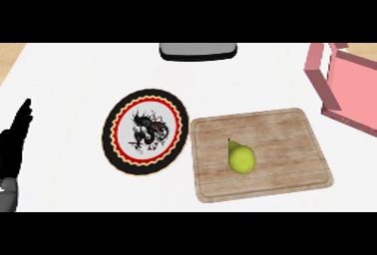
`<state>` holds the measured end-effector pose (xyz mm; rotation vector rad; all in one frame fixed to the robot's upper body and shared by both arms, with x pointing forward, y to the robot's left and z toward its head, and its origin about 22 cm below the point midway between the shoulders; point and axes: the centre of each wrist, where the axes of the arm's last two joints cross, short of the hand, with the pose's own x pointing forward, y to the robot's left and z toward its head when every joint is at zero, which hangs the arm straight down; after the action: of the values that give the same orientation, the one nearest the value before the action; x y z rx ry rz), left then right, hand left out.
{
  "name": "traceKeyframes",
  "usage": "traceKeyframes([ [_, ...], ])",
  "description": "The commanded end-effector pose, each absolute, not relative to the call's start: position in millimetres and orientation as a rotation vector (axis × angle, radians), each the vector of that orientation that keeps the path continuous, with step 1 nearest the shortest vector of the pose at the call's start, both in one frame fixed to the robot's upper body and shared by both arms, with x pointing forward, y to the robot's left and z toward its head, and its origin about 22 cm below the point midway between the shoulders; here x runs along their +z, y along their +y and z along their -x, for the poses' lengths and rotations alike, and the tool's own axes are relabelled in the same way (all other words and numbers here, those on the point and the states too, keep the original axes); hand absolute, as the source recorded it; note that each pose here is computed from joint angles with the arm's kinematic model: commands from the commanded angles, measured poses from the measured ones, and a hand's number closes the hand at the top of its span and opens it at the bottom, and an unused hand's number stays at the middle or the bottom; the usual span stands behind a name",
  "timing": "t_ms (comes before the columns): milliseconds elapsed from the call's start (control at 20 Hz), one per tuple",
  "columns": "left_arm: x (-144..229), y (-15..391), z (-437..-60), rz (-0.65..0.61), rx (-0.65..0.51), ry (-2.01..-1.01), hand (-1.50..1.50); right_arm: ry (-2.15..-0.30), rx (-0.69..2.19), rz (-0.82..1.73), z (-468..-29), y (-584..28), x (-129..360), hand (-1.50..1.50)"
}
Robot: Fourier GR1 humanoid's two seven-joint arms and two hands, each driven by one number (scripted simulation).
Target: Pick the bell pepper from the cutting board and place it in the cardboard box
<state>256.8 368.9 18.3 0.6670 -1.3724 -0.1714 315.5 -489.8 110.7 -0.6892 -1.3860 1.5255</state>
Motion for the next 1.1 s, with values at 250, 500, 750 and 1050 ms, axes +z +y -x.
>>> traceKeyframes([
  [250, 22, 357, -266, -0.639, -0.19, -1.396, 0.0, -1.678, 1.229, 0.957, -263, -580, 181, 1.5],
  [500, 15, 358, -260, -0.643, -0.19, -1.385, 0.0, -1.863, 1.216, 0.938, -247, -595, 202, 1.5],
  [750, 27, 355, -272, -0.629, -0.219, -1.401, 0.0, -1.909, 1.163, 0.817, -255, -592, 201, 1.5],
  [1050, 19, 335, -273, -0.584, -0.25, -1.417, 0.0, -1.951, 1.054, 0.688, -269, -584, 204, 1.5],
])
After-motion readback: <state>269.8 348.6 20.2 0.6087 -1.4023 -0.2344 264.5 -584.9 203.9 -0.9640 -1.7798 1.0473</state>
